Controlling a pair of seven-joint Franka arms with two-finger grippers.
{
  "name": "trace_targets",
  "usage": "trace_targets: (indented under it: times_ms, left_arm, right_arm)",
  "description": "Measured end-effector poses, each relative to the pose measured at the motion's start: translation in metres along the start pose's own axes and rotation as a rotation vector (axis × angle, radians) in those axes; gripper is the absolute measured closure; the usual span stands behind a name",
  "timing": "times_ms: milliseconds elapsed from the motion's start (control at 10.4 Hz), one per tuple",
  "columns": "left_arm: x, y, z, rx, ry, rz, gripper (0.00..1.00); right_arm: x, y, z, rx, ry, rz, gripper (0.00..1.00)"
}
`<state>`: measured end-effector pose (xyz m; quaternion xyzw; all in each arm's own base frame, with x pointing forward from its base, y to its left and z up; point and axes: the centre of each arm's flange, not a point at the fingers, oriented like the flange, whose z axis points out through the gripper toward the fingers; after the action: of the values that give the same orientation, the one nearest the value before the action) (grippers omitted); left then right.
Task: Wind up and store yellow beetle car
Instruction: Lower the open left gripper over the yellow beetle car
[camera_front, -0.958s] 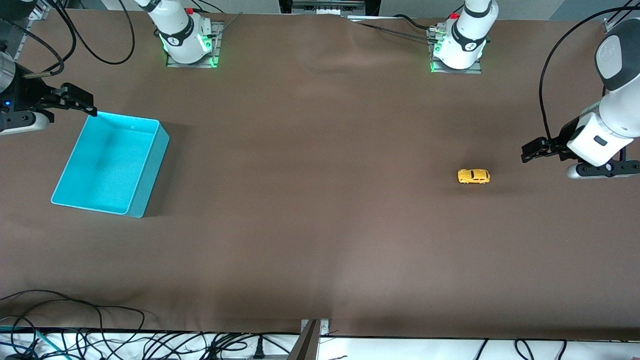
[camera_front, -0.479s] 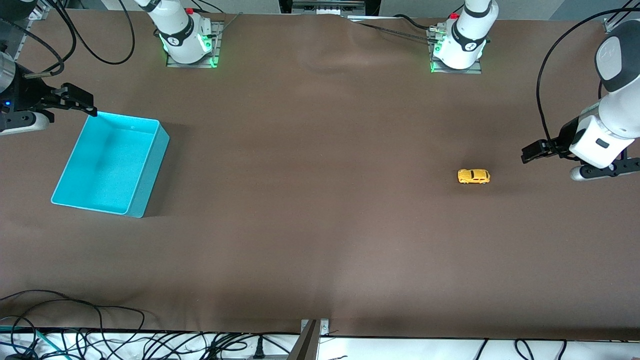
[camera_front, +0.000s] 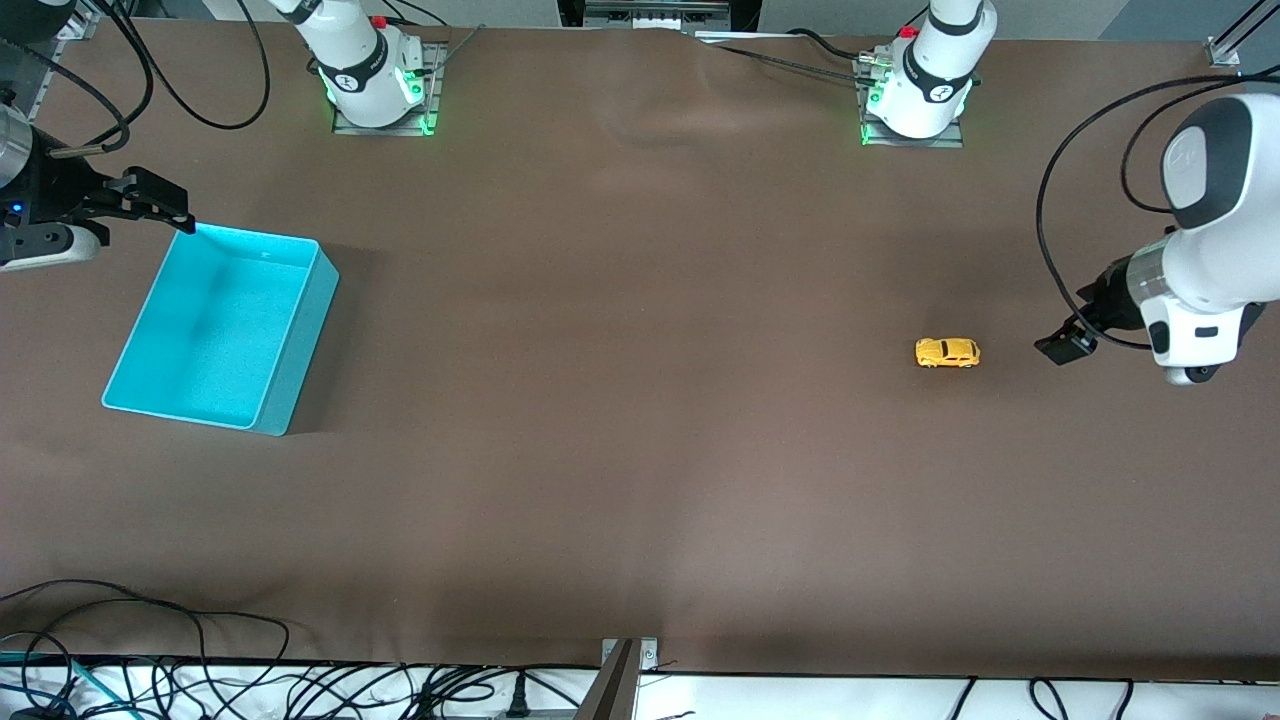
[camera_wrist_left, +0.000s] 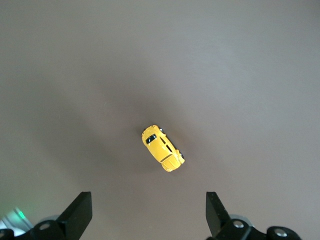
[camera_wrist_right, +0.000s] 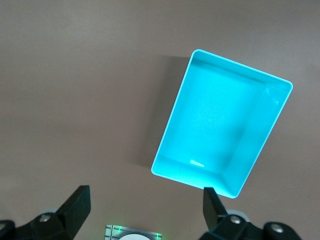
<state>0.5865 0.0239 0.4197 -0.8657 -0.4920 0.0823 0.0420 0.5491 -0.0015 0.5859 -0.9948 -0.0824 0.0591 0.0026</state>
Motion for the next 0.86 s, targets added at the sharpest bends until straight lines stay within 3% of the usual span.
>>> trace_targets:
  times_ms: [192,383,862]
  left_arm:
    - [0.007,0.012,0.03,0.012,-0.007,-0.235,0.0]
    - [0.006,0.017,0.061,0.018,-0.009,-0.374,0.0]
    - [-0.035,0.008,0.15,-0.042,0.009,-0.449,0.0]
  right_arm:
    - [0.0,0.0,0.0,0.0,0.0,-0.001,0.0]
    - [0.001,-0.004,0.0,-0.001,-0.001,-0.008,0.0]
    - [0.001,-0.008,0.0,-0.002,-0.001,-0.014,0.0]
